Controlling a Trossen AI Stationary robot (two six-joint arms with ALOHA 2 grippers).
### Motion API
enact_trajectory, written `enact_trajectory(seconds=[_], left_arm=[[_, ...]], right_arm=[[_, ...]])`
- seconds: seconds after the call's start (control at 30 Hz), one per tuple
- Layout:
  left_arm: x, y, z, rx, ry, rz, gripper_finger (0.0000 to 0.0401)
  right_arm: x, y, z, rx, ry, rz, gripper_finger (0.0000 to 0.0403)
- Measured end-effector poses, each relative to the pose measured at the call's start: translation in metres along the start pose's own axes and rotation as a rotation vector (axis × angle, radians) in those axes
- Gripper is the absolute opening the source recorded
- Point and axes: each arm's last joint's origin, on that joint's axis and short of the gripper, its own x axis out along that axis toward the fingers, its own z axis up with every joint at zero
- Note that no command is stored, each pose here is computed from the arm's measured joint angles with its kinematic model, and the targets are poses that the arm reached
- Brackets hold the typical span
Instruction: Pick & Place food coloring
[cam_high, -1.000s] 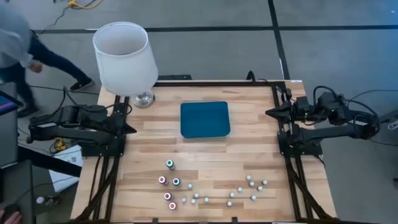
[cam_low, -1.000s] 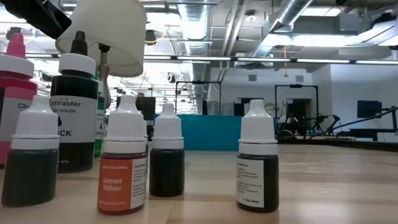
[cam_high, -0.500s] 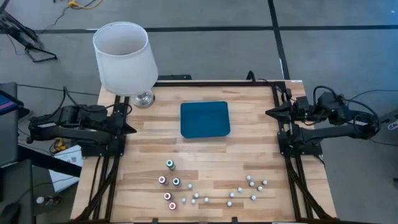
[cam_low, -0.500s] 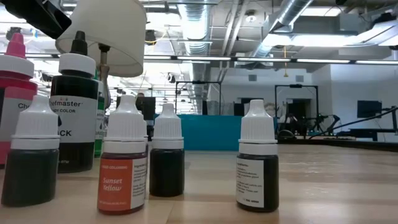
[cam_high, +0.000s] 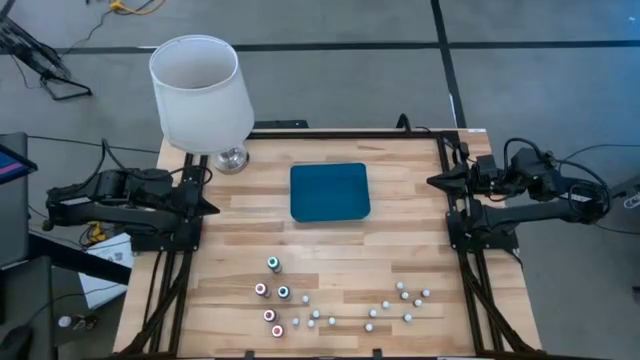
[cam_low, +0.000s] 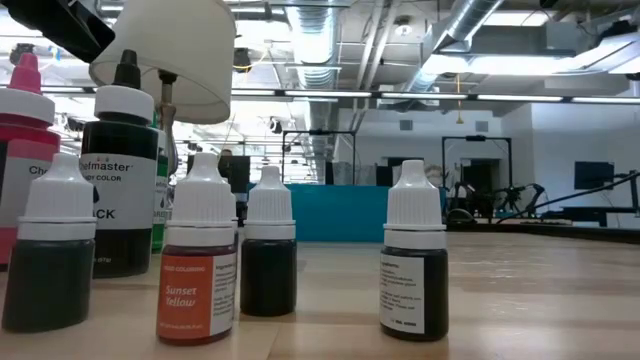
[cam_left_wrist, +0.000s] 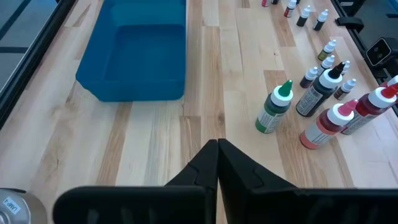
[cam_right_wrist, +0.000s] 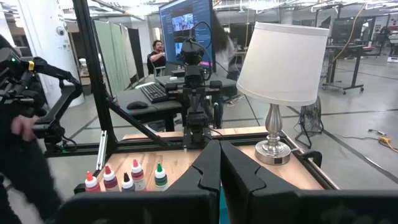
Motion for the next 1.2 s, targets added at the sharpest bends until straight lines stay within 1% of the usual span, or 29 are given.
enact_trajectory(seconds=[0.2, 0.23, 0.37, 0.47, 0.53, 0.57, 0.6, 0.67, 0.73, 0.77, 0.83, 0.93, 1.1, 1.17, 1.2], left_arm=[[0.0, 0.0, 0.0, 0.001, -0.001, 0.0, 0.0], [0.0, 0.0, 0.0, 0.021, 0.0, 0.001, 0.0], [0.0, 0.001, 0.0, 0.204, 0.004, 0.046, 0.0], [0.0, 0.002, 0.0, 0.288, 0.004, 0.057, 0.0], [0.003, 0.001, 0.004, 0.39, -0.042, 0.062, 0.0], [0.004, 0.001, 0.008, 0.421, -0.086, 0.062, 0.0], [0.005, 0.0, 0.011, 0.417, -0.127, 0.047, 0.0], [0.007, -0.002, 0.015, 0.319, -0.193, -0.016, 0.0], [0.006, -0.003, 0.018, 0.212, -0.229, -0.069, 0.0], [0.006, -0.003, 0.019, 0.158, -0.237, -0.087, 0.0], [0.005, -0.003, 0.024, 0.088, -0.282, -0.101, 0.0], [0.002, -0.003, 0.037, -0.054, -0.404, -0.123, 0.0], [-0.006, -0.002, 0.066, -0.344, -0.675, -0.185, 0.0], [-0.008, -0.001, 0.074, -0.416, -0.748, -0.196, 0.0], [-0.007, -0.001, 0.077, -0.431, -0.768, -0.197, 0.0]], right_arm=[[0.0, 0.0, 0.0, 0.0, 0.0, 0.0, 0.0], [0.0, 0.0, 0.0, 0.0, 0.0, -0.001, 0.0], [0.0, 0.0, 0.0, 0.0, 0.0, 0.0, 0.0], [0.0, 0.0, 0.0, 0.0, 0.0, 0.0, 0.0], [0.0, 0.0, 0.0, 0.0, 0.0, -0.001, 0.0], [0.0, 0.0, 0.0, 0.0, 0.0, 0.0, 0.0], [0.0, 0.0, 0.0, 0.0, 0.0, 0.0, 0.0], [0.0, 0.0, 0.0, 0.0, 0.0, 0.0, 0.0], [0.0, 0.0, 0.0, 0.0, 0.0, 0.0, 0.0], [0.0, 0.0, 0.0, 0.0, 0.0, 0.0, 0.0], [0.0, 0.0, 0.0, 0.0, 0.0, 0.0, 0.0], [0.0, 0.0, 0.0, 0.0, 0.0, 0.0, 0.0], [0.0, 0.0, 0.0, 0.0, 0.0, 0.0, 0.0], [0.0, 0.0, 0.001, 0.0, -0.017, 0.0, 0.0], [0.0, 0.0, 0.004, 0.007, -0.038, -0.001, 0.0]])
